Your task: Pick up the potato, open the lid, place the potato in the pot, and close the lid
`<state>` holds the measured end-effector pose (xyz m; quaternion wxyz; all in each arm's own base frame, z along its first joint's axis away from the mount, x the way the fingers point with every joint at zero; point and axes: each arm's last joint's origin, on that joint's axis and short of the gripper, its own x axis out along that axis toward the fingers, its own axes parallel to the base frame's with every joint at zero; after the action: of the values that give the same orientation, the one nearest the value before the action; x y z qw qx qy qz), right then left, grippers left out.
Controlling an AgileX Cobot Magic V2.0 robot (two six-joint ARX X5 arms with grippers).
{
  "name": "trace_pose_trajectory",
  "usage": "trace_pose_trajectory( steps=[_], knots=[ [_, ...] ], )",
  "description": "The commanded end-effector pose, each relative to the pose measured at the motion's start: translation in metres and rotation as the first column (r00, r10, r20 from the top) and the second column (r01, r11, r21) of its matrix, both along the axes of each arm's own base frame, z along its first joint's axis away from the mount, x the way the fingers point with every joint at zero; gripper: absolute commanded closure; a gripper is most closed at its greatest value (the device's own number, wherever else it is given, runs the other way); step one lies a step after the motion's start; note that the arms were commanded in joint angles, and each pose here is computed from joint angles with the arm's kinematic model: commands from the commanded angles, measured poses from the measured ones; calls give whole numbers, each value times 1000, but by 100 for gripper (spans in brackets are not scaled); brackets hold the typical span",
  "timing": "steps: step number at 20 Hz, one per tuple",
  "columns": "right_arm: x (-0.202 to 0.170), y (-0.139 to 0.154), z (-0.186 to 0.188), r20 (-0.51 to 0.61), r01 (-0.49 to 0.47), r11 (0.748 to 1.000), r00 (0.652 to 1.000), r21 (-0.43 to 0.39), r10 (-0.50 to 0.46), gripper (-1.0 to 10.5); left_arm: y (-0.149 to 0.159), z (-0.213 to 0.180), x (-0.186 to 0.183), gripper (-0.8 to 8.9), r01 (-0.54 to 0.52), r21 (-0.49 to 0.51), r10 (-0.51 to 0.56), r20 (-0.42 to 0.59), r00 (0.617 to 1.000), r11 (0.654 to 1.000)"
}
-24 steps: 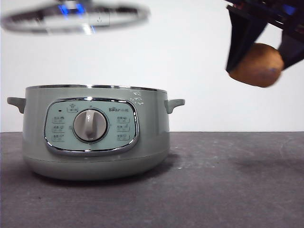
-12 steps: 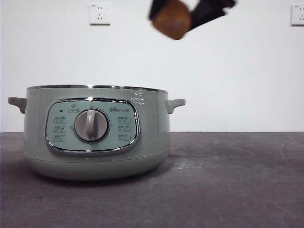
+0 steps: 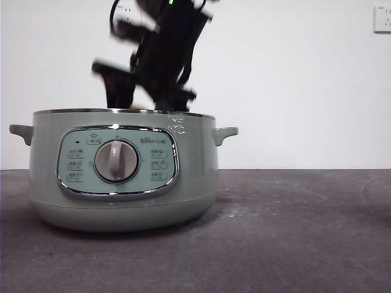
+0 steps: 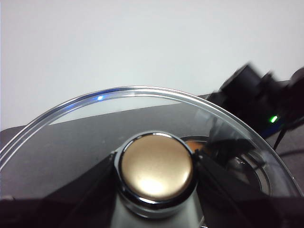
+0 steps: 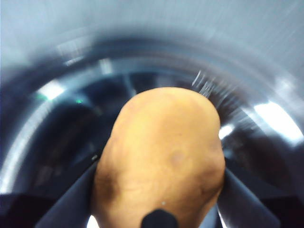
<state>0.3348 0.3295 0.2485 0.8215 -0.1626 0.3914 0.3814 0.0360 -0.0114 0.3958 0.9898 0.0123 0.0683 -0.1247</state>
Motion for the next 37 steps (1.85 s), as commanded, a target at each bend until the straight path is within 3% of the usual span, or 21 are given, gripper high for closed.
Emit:
trace_pose_trajectory(
  steps=[1,10,11,13,14,20,25,30,34,37],
  knots=[
    [2,7,-20,-21,-25,999,999,-38,24,958,2,7,-4,822,-2,-28,3,55,998,1000],
    [-1,6,-38,-85,-67,990,995,-127,57,940,2,5,-4,822,-3,-15,4,30,1000,1000],
    [0,6,-39,-86,-67,989,995,-128,56,896,2,4,-4,822,-3,-14,4,29,1000,1000],
    [-1,7,-39,-88,-63,990,995,-127,52,589,2,3,-4,822,-3,-8,3,17,1000,1000],
    [-1,7,-39,-92,-56,991,995,-125,45,496,2,2,-4,822,-3,-4,3,9,1000,1000],
    [-5,9,-36,-100,-39,993,995,-111,28,434,2,1,-4,822,-3,4,3,-5,1000,1000],
    [-35,-23,51,-27,-10,998,1000,-63,8,443,-7,5,13,822,-3,6,3,-11,1000,1000],
    [-96,-98,159,109,52,999,993,15,-53,444,-47,2,85,822,67,34,-64,-99,993,997],
    [-138,-139,202,177,50,995,982,90,-65,445,-85,-20,151,822,176,24,-170,-176,970,984],
    [-162,-162,220,210,49,990,975,131,-76,445,-108,-45,192,822,199,2,-193,-234,953,980]
  ],
)
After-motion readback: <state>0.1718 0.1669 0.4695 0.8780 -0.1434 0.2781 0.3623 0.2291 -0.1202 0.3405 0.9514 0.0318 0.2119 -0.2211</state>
